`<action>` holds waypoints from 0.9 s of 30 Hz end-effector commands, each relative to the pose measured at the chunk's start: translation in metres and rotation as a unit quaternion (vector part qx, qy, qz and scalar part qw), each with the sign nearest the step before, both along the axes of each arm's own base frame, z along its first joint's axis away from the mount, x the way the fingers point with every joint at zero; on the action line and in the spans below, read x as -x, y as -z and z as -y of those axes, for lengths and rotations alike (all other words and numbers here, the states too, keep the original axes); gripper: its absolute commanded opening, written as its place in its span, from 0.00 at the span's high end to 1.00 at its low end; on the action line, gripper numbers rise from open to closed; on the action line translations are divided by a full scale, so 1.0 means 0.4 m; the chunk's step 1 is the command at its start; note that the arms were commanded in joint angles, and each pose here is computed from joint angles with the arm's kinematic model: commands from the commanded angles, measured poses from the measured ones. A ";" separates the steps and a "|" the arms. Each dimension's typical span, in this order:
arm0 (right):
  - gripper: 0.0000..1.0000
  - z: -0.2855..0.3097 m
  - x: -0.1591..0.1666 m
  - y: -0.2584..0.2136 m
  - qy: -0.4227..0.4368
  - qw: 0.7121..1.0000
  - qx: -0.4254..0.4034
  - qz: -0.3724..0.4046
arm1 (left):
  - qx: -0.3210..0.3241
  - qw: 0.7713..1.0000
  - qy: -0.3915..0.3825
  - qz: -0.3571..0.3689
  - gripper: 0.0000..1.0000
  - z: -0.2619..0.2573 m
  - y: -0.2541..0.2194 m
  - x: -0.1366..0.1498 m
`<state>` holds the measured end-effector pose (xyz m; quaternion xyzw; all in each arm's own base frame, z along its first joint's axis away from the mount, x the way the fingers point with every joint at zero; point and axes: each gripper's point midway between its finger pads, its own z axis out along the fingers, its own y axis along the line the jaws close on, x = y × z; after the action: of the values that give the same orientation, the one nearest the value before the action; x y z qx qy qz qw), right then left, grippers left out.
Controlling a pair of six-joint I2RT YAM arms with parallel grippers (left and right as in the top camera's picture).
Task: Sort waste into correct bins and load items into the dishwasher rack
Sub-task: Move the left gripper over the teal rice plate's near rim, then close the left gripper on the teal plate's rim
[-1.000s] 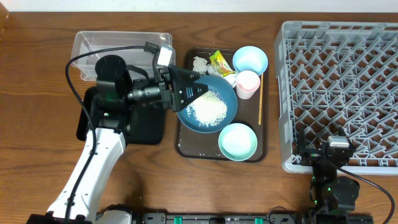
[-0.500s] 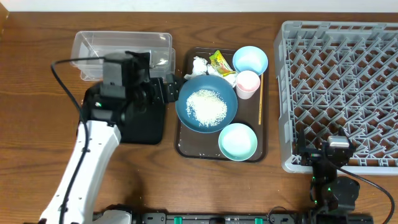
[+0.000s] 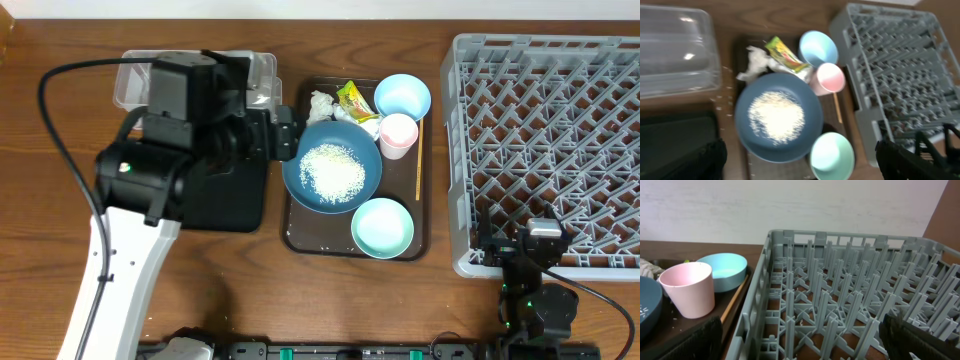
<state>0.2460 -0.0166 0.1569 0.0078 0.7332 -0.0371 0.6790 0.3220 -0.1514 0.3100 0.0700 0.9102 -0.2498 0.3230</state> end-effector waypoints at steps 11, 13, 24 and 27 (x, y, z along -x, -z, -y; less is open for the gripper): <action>0.01 0.011 0.001 0.002 0.009 1.000 -0.003 0.000 | -0.245 0.961 0.027 -0.124 0.03 0.177 0.250 -0.018; 0.01 0.011 0.001 0.002 0.009 1.000 -0.003 0.000 | -0.248 0.961 0.040 -0.115 0.03 0.225 0.281 -0.031; 0.01 0.011 0.001 0.002 0.009 1.000 -0.003 0.000 | -0.215 0.964 0.097 -0.123 0.03 0.390 0.408 -0.053; 0.01 0.011 0.001 0.002 0.009 1.000 -0.003 0.000 | -0.224 0.960 0.103 -0.133 0.03 0.406 0.451 -0.053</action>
<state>0.2460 -0.0166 0.1567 0.0078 0.7333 -0.0371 0.6788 0.3432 -0.3030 0.1397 0.1959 0.9650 -0.0743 0.1578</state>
